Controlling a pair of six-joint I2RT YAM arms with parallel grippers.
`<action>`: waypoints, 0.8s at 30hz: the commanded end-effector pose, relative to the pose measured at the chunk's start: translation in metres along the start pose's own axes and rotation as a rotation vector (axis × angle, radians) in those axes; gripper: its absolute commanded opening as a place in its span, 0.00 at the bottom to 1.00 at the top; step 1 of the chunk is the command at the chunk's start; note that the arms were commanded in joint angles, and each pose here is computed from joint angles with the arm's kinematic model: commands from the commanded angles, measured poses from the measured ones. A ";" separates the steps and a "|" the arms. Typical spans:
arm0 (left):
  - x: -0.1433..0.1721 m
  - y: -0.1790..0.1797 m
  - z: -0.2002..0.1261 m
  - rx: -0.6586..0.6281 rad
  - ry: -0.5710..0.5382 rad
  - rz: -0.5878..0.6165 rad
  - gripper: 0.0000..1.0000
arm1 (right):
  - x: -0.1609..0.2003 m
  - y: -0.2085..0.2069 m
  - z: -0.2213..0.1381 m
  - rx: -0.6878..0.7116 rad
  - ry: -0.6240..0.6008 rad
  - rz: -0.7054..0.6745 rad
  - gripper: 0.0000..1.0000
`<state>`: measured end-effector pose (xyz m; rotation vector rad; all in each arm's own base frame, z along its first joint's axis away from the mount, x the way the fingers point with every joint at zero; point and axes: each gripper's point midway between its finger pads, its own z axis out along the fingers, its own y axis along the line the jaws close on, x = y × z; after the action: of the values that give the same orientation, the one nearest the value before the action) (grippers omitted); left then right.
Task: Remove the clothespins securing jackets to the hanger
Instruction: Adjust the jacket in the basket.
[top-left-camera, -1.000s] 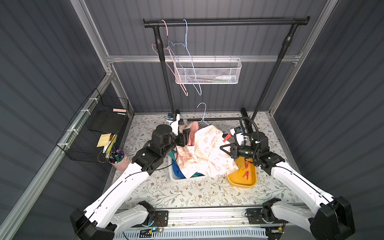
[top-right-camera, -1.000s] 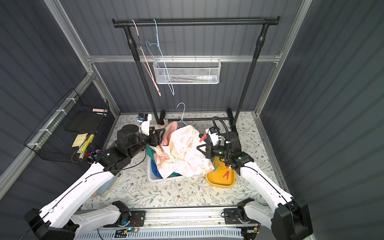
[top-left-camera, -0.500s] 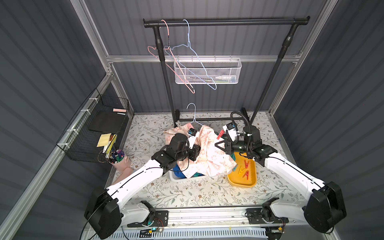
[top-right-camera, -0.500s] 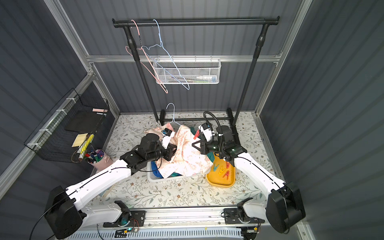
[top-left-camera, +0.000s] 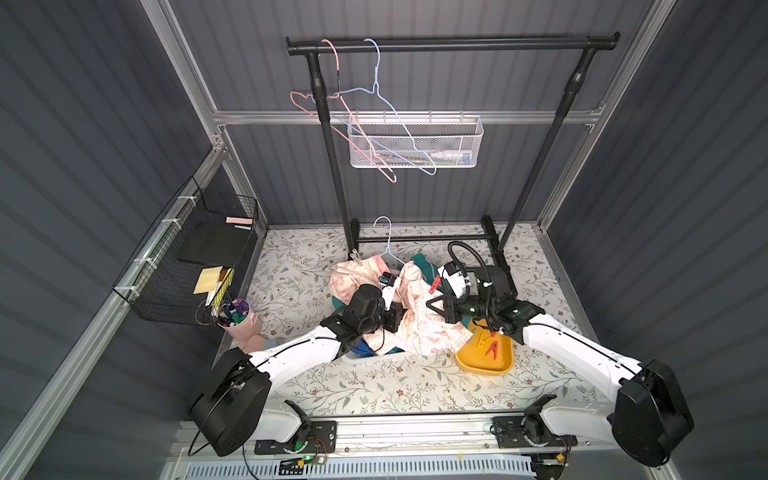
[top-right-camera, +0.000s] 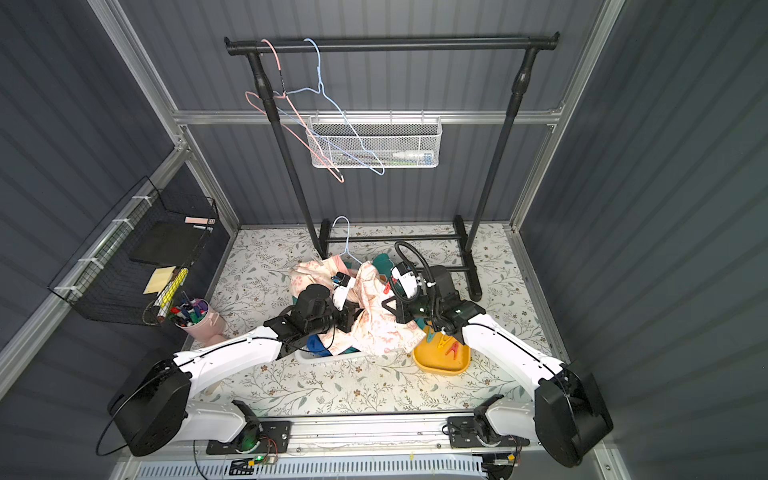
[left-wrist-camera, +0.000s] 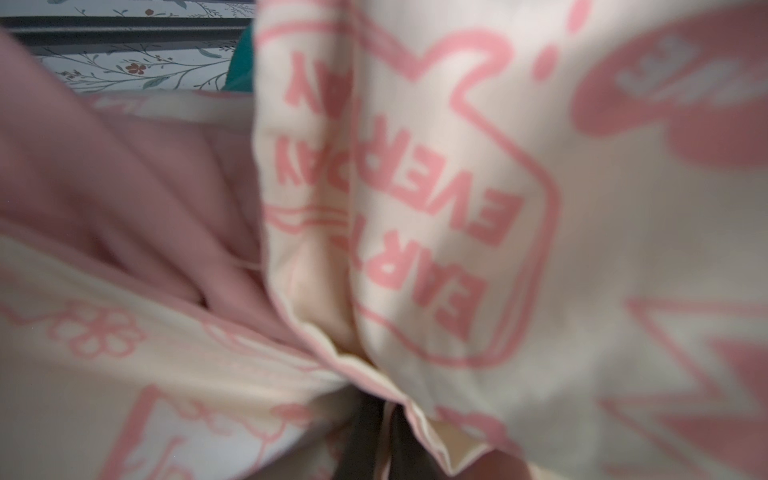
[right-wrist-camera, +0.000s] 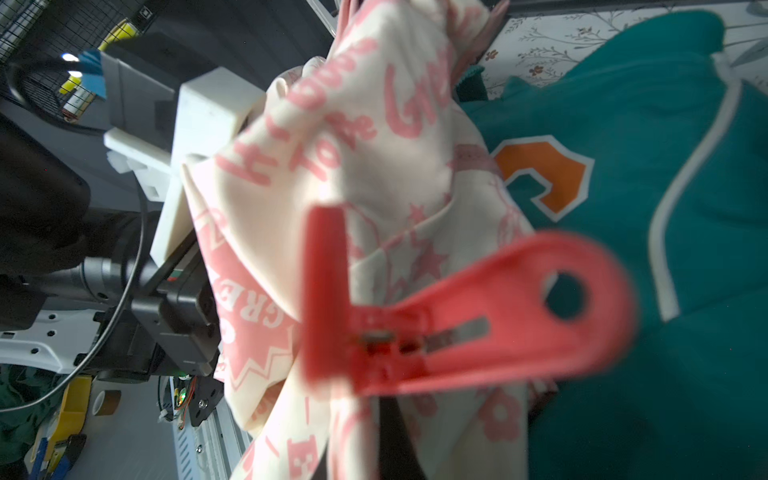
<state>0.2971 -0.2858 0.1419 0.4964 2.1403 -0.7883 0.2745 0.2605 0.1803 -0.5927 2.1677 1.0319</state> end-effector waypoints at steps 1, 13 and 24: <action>0.057 0.000 0.011 0.010 0.179 -0.051 0.15 | 0.025 -0.010 0.007 0.044 0.055 0.032 0.00; -0.084 -0.009 -0.071 -0.201 -0.095 -0.002 0.84 | 0.012 0.001 0.002 0.014 0.047 0.006 0.00; -0.184 0.044 -0.092 -0.304 -0.231 0.056 0.86 | 0.011 0.005 -0.005 0.015 0.043 -0.011 0.00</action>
<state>0.3732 -0.2030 0.3184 0.2164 1.9674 -0.4839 0.2706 0.2644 0.1912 -0.6179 2.1242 1.0357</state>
